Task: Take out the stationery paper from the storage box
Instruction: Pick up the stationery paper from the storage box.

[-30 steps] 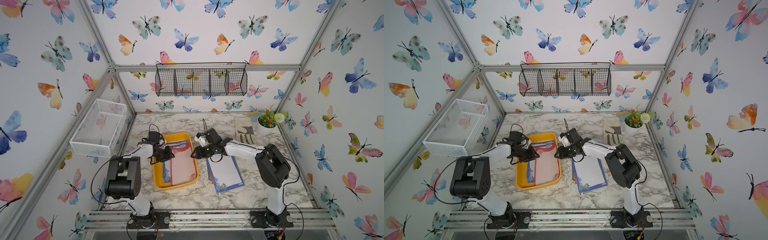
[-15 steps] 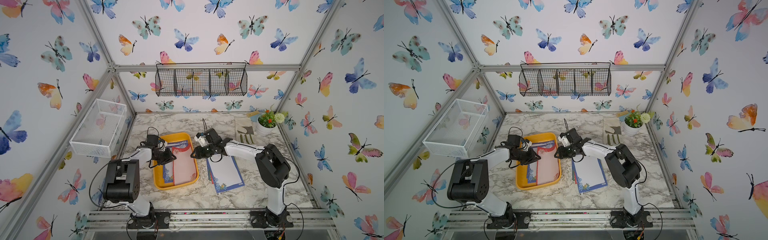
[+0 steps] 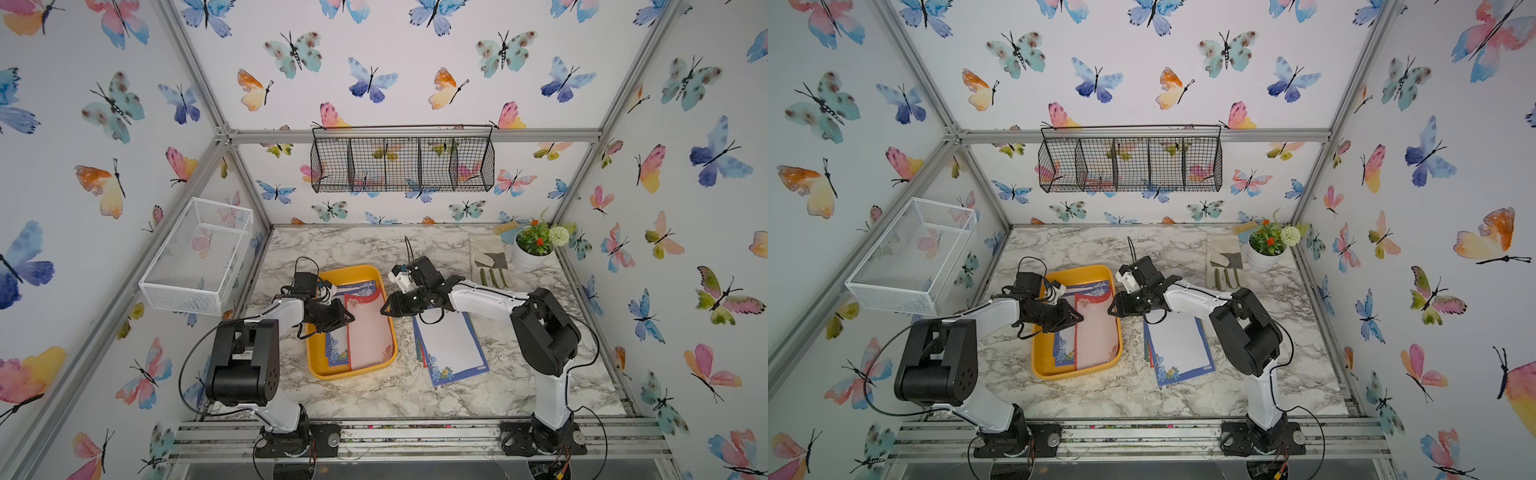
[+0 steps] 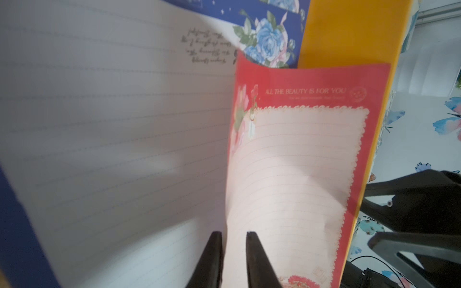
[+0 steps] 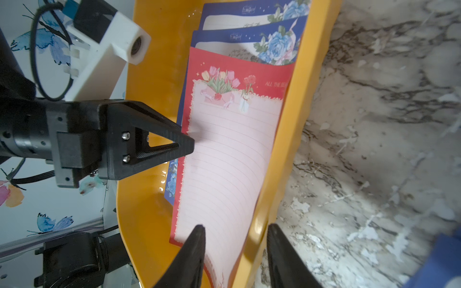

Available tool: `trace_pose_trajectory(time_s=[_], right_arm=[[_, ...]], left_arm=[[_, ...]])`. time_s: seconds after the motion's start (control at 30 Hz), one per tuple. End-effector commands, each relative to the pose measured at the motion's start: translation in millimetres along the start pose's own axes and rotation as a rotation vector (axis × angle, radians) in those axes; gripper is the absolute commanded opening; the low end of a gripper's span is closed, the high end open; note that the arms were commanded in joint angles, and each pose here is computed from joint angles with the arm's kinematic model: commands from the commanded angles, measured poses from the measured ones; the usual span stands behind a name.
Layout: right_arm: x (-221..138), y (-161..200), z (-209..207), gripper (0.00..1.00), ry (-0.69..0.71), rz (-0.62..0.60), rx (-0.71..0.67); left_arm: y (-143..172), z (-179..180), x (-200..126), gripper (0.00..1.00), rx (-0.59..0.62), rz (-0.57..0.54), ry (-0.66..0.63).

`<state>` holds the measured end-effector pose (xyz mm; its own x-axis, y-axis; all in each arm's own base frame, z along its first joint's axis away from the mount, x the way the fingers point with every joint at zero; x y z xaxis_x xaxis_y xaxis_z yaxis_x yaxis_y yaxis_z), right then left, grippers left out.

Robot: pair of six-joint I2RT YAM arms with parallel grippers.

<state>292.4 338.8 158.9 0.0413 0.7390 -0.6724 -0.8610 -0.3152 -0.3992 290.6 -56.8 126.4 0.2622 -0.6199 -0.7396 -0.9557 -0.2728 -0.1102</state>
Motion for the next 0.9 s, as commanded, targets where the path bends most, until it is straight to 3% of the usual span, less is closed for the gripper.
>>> trace_pose_trajectory(time_s=[0.0,0.27,0.43,0.67,0.87], right_arm=[[0,-8,7,0.44,-0.004,-0.022,-0.022],[-13,-18,14,0.44,0.039,-0.071,-0.06],[-35,-28,28,0.48,0.074,-0.142,-0.128],[-93,-42,65,0.57,0.073,-0.388,-0.303],[-142,-46,89,0.63,0.131,-0.572,-0.465]], left_arm=[[-2,-2,-5,0.12,0.03,-0.026,-0.006],[-8,-21,-30,0.01,0.098,-0.114,-0.014],[-12,-42,-58,0.0,0.156,-0.197,-0.038],[-18,-83,-114,0.0,0.302,-0.396,-0.105],[-28,-133,-159,0.0,0.477,-0.553,-0.074]])
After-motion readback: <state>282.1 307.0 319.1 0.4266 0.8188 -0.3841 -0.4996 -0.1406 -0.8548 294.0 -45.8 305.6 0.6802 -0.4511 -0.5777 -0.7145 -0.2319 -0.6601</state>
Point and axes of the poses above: each gripper's point midway between its finger pads, its own x axis out along the fingers, its own z axis along the line the jaws close on, y = z × x, the point moved 10 cm from there along -x, back along the fingers, and after that the axes turned 3 degrees about -x, right-handed, at the moved point
